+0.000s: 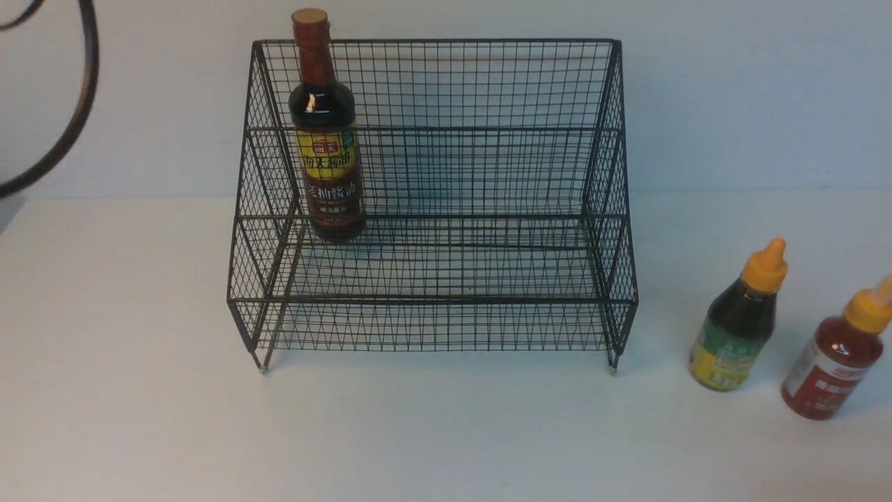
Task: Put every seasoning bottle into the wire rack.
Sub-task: Use the right arm to grab the condiment bottle closest to it
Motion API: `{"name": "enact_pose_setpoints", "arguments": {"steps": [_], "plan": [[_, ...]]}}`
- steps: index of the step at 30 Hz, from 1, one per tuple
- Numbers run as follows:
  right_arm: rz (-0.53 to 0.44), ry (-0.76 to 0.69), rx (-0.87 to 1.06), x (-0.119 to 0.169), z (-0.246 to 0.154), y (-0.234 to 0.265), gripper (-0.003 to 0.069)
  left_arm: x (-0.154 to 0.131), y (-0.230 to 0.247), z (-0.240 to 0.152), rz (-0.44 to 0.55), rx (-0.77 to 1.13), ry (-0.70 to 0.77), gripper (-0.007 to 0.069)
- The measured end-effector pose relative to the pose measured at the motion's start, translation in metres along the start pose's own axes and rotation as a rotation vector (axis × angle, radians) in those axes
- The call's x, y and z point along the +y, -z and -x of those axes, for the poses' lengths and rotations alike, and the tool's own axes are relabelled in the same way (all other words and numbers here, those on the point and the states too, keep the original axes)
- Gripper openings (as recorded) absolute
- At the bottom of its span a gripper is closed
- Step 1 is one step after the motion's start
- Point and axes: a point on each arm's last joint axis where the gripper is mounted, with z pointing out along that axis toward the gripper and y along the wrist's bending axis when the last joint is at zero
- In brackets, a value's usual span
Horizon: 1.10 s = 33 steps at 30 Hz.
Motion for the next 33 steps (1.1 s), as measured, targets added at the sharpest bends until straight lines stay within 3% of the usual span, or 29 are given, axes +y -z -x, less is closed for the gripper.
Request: {"name": "enact_pose_setpoints", "arguments": {"steps": [7, 14, 21, 26, 30, 33], "plan": [[0.000, 0.000, 0.000, 0.000, 0.000, 0.000, -0.0015, 0.003, 0.043, -0.044, 0.032, 0.090, 0.087, -0.0005], [0.000, 0.000, 0.000, 0.000, 0.000, 0.000, -0.0015, -0.029, 0.079, -0.058, -0.002, 0.071, 0.059, -0.0005], [0.000, 0.000, 0.000, 0.000, 0.000, 0.000, -0.0015, -0.086, 0.130, -0.041, -0.092, -0.055, -0.012, -0.0005], [0.000, 0.000, 0.000, 0.000, 0.000, 0.000, -0.0015, -0.126, 0.177, -0.033, -0.081, -0.225, -0.040, -0.0005], [0.000, 0.000, 0.000, 0.000, 0.000, 0.000, -0.0015, -0.156, 0.222, -0.031, -0.055, -0.432, 0.016, -0.0005], [0.000, 0.000, 0.000, 0.000, 0.000, 0.000, -0.0015, -0.166, 0.242, -0.032, -0.089, -0.512, 0.089, -0.0005]]}}
